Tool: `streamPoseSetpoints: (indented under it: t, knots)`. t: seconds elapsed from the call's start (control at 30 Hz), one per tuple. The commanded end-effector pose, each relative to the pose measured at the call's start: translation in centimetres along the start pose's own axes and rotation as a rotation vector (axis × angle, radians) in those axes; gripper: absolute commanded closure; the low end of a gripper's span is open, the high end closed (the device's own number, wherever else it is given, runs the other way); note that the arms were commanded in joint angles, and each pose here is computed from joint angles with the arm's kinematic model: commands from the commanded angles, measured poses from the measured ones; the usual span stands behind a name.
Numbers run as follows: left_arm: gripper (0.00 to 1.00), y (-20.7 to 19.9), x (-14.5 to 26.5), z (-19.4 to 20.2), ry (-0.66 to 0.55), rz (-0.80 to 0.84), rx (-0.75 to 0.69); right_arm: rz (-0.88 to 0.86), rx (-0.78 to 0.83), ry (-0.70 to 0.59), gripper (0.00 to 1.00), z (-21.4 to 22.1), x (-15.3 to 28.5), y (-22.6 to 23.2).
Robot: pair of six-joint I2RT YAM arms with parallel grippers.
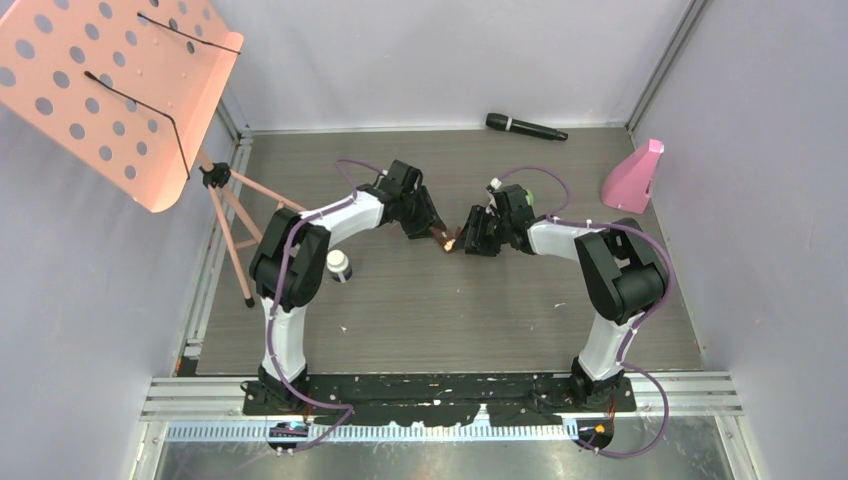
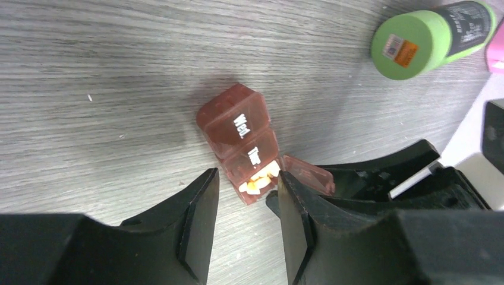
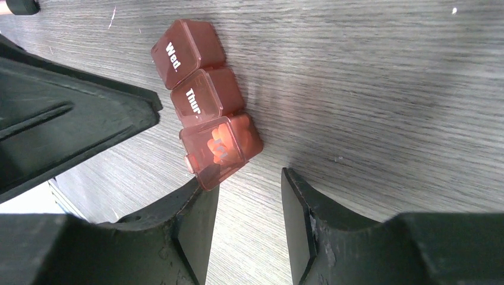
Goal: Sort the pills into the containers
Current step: Adjust the pill in the pill container.
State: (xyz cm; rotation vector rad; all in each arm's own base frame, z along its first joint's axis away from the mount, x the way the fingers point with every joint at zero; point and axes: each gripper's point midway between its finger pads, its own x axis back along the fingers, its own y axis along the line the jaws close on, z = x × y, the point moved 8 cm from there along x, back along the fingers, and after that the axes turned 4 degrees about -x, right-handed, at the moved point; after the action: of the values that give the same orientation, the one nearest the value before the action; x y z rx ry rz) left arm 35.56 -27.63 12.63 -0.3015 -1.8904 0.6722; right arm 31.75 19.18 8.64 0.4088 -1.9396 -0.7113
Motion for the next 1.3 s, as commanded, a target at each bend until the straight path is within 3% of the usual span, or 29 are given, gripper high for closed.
streamPoseSetpoints:
  t: [0.0,0.63,0.83,1.03,1.27]
  knots:
    - [0.57,0.2,-0.6,-0.5,0.014,-0.048,0.004,0.004,0.018,-0.032,0.50,-1.1,0.1,0.4]
    - [0.61,1.3,-1.4,0.8,0.106,-0.151,0.009,0.067,0.025,0.001,0.51,-0.9,-0.9,-0.6]
    - [0.61,1.1,-1.3,0.6,0.105,-0.156,0.007,0.133,0.106,-0.010,0.53,-0.7,-0.3,-0.8]
    - [0.62,0.9,-1.4,0.3,0.095,-0.160,0.012,0.156,0.183,-0.028,0.46,-0.4,0.0,-1.0]
    - [0.62,0.8,-1.4,0.1,0.093,-0.169,0.021,0.154,0.269,-0.023,0.45,0.2,-0.3,-1.1]
